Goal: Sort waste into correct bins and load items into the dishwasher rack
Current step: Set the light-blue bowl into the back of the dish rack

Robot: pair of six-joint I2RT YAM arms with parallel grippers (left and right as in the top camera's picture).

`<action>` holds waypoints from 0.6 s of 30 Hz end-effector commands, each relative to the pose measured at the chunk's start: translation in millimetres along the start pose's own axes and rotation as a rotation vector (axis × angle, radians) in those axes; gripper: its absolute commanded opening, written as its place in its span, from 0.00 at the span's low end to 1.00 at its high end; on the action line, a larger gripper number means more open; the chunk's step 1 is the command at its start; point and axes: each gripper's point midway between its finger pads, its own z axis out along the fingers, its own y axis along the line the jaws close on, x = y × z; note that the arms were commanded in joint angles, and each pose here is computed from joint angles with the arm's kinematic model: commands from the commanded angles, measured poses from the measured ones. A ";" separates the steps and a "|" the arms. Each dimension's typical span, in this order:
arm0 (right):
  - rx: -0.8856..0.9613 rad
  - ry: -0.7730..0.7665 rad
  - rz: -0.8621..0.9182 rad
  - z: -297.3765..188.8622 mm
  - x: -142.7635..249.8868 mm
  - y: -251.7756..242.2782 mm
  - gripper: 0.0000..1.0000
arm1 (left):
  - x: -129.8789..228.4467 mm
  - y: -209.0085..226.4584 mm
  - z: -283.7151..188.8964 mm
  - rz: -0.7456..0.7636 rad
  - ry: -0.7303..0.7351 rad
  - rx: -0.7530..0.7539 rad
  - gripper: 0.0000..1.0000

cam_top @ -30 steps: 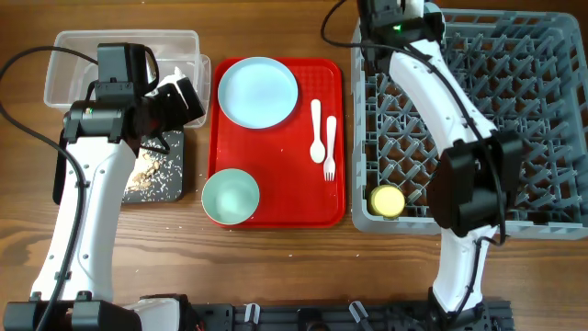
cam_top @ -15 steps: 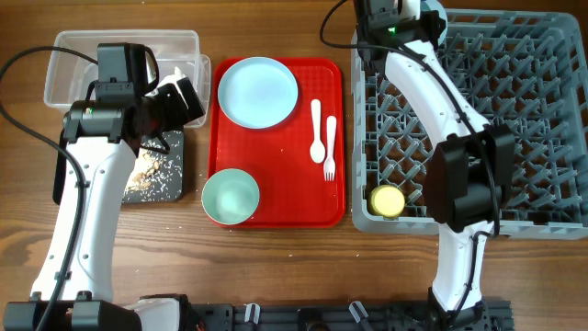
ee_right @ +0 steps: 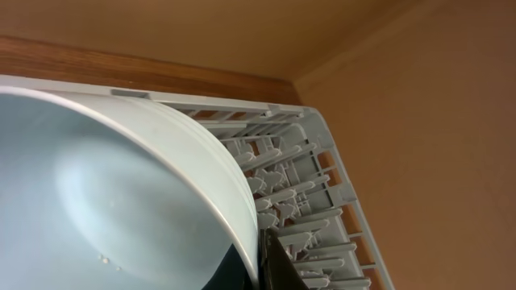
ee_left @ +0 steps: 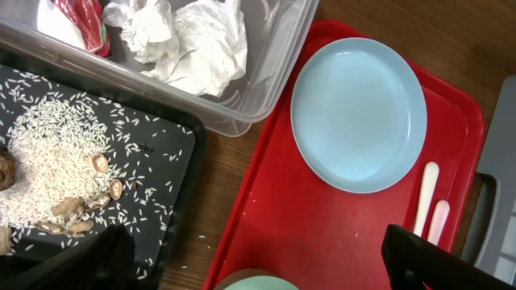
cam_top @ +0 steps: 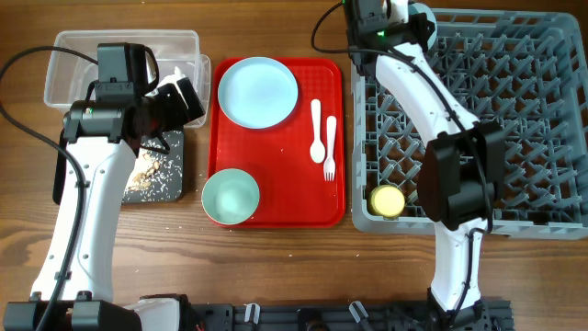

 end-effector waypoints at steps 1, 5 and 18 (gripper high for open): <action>0.026 0.004 -0.037 1.3 3.2 3.1 0.04 | -3.9 -0.2 -2.5 0.011 -0.015 -0.009 1.00; 0.051 0.003 -0.031 1.9 2.6 -1.6 0.06 | -3.9 -0.2 -2.5 0.012 -0.015 -0.009 1.00; 0.101 -0.002 -0.057 8.6 4.1 -1.1 0.05 | -3.9 -0.2 -2.5 0.012 -0.015 -0.009 1.00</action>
